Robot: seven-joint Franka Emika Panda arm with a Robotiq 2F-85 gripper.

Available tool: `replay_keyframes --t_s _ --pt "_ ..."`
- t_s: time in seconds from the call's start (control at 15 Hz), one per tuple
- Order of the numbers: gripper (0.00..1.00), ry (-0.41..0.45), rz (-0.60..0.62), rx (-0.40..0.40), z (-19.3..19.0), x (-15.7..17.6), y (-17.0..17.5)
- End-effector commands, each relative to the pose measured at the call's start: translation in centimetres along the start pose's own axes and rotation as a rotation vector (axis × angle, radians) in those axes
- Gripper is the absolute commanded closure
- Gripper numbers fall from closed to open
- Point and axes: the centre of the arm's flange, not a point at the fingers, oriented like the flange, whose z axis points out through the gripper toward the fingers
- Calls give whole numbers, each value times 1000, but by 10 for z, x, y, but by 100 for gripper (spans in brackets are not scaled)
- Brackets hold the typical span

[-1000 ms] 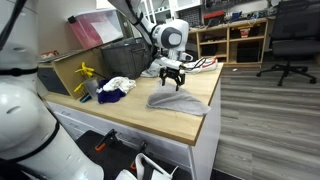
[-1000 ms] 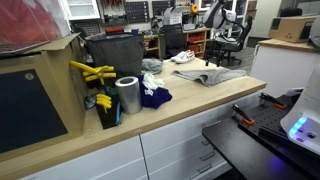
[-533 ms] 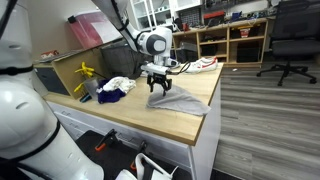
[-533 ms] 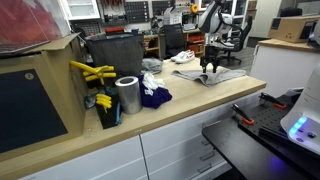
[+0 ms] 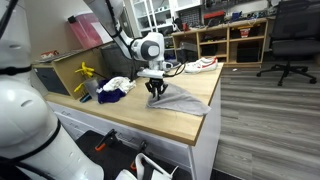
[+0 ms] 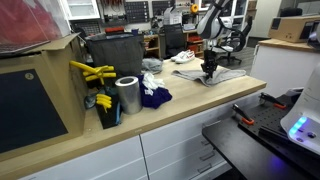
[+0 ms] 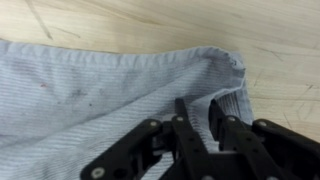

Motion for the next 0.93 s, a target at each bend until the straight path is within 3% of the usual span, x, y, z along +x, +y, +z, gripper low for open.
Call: replay_keyframes --t_s 0.0,0.33,0.87 --pt "99 22 -4 -31 3 -14 1" --pt "99 16 3 -36 39 -14 0" --pt "99 -8 -34 2 53 -22 -24"
